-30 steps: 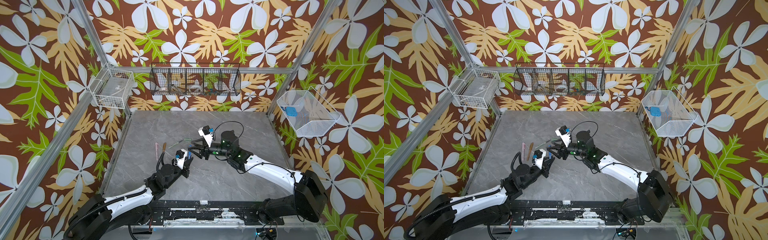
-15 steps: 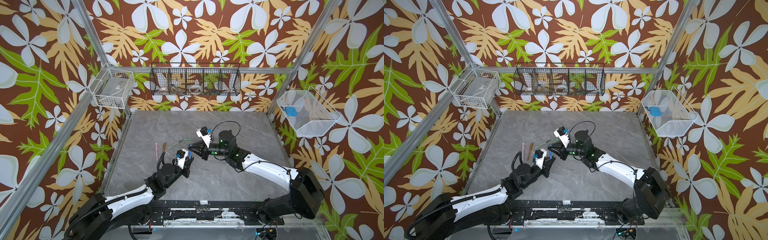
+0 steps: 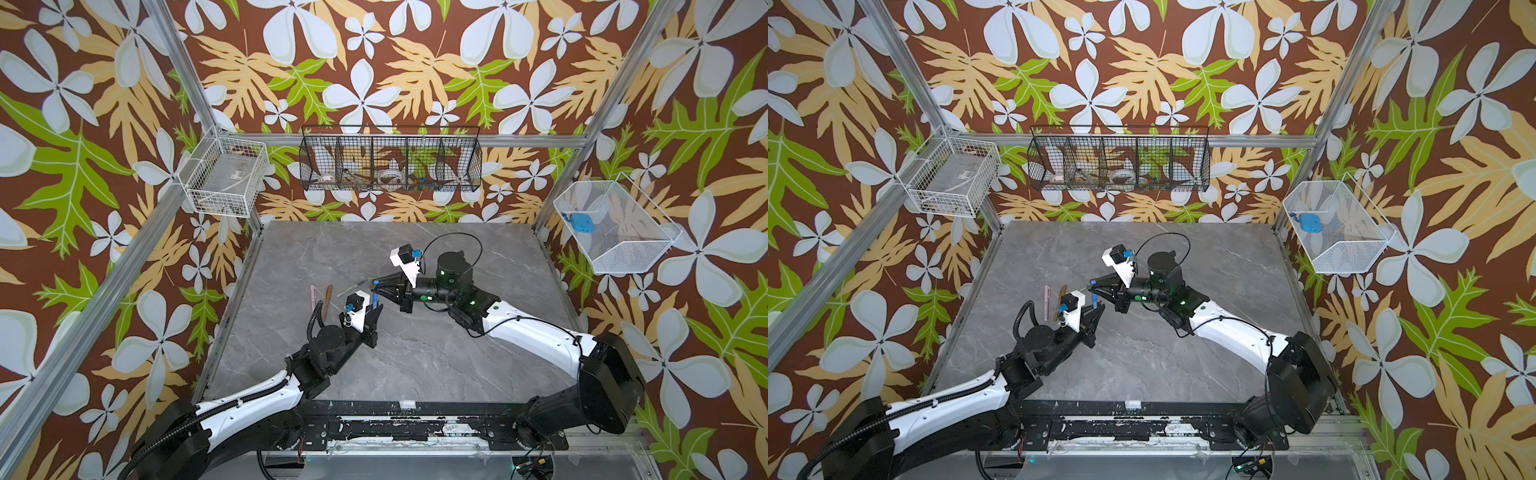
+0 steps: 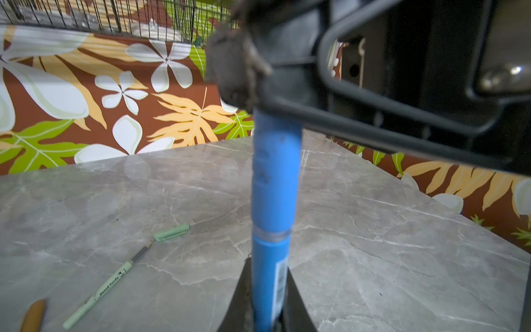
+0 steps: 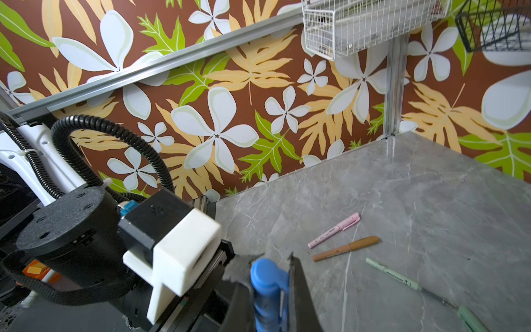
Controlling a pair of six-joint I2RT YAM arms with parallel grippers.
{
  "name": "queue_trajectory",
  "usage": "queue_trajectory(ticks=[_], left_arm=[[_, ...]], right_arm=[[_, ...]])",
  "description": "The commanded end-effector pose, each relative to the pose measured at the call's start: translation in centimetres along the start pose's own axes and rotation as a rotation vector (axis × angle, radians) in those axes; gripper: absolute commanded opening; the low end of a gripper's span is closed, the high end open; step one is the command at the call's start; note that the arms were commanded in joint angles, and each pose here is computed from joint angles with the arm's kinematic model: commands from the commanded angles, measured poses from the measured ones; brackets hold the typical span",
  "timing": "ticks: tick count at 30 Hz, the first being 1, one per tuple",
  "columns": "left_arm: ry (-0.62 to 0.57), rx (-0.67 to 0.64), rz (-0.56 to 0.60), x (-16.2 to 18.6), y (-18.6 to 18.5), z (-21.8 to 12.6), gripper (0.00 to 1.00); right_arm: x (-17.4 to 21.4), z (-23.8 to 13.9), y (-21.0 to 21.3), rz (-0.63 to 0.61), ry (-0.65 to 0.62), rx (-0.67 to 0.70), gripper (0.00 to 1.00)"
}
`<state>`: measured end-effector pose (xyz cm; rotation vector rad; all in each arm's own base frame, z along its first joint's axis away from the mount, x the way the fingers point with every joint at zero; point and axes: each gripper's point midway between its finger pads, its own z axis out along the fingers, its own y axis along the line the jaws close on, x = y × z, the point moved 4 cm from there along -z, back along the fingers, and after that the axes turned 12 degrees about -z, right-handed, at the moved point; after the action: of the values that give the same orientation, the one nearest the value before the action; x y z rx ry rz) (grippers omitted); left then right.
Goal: Insert the pens into the pen caps
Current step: 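Push the blue cap down onto the pen with the right gripper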
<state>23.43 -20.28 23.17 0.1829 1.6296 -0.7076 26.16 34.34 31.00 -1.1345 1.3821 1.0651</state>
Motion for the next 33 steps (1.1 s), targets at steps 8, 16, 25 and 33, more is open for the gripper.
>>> queue_trajectory(ticks=[8,16,25,33], left_arm=[[-0.516,0.106,0.001,-11.8,-2.5,-0.8,0.0],[-0.611,0.202,-0.017,-14.4,-3.2,-1.8,0.0],[-0.53,0.287,-0.047,-13.4,-3.9,-1.2,0.0],[-0.405,0.309,0.011,-11.8,-4.0,0.1,0.0]], right_arm=[[4.8,-0.5,1.5,0.126,0.197,-0.066,0.0],[6.4,-0.6,1.2,0.15,0.23,-0.036,0.0],[7.3,-0.5,0.9,0.154,0.258,-0.018,0.0],[4.5,-2.3,-0.2,0.138,0.131,0.061,0.0]])
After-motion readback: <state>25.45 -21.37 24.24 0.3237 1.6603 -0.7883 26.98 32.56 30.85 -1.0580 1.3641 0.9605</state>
